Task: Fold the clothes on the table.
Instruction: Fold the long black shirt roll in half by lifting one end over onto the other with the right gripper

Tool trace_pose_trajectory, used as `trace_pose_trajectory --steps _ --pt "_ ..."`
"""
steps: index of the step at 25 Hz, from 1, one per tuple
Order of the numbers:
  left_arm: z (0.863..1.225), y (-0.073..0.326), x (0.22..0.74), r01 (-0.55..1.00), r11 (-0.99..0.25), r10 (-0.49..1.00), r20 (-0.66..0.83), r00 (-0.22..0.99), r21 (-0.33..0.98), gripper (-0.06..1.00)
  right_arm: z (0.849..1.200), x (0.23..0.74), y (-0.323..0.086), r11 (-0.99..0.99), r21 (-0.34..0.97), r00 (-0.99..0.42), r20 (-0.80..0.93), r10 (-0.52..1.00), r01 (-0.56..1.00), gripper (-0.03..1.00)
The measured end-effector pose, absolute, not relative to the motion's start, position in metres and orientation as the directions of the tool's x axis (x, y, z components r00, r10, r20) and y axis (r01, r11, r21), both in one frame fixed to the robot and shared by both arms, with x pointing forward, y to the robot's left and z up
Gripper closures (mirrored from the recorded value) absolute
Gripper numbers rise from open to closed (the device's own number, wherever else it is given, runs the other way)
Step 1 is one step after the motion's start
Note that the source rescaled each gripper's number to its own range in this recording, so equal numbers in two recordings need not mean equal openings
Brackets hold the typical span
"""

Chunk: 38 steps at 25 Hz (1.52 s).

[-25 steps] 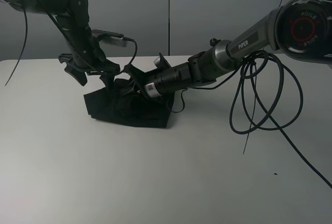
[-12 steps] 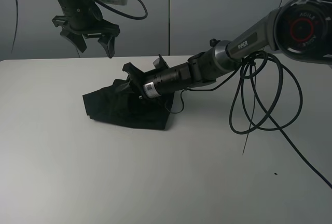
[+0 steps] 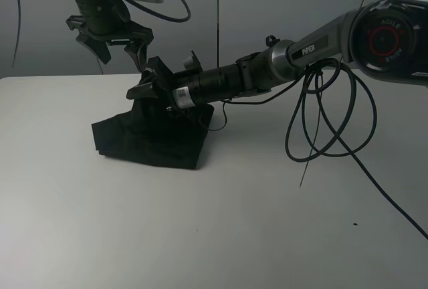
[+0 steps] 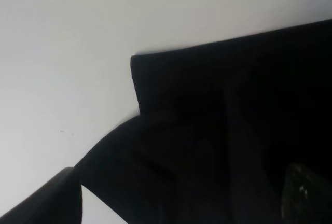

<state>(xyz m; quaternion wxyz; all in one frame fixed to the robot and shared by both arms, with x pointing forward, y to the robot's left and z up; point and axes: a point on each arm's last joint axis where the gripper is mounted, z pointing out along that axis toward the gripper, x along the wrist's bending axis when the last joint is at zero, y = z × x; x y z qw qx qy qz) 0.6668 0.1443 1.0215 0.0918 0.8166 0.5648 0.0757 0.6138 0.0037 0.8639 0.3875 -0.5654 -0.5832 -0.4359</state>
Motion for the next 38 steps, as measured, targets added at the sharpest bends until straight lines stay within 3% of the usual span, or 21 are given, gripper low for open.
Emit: trace_pose_trajectory --steps 4,8,10,26,38 --pt "1.021 0.143 0.666 0.908 -0.347 0.936 0.02 0.352 0.235 -0.05 0.864 0.612 0.005 -0.006 0.07 -0.064 0.946 0.319 0.998 0.36" --pt "1.021 0.143 0.666 0.908 -0.347 0.936 0.02 0.352 0.235 -0.05 0.864 0.612 0.005 -0.004 0.069 -0.064 0.946 0.317 0.998 0.02" --pt "1.021 0.143 0.666 0.908 -0.347 0.936 0.02 0.352 0.235 -0.05 0.864 0.612 0.005 -0.002 0.068 -0.064 0.947 0.314 0.998 -0.02" --pt "1.022 0.143 0.667 0.907 -0.346 0.936 0.02 0.352 0.241 -0.05 0.9 0.61 0.009 0.066 0.192 -0.201 0.955 0.216 0.979 -0.03" --pt "1.022 0.143 0.667 0.907 -0.346 0.936 0.02 0.352 0.241 -0.05 0.91 0.62 -0.02 0.166 0.319 -0.357 0.878 0.32 0.933 -0.03"
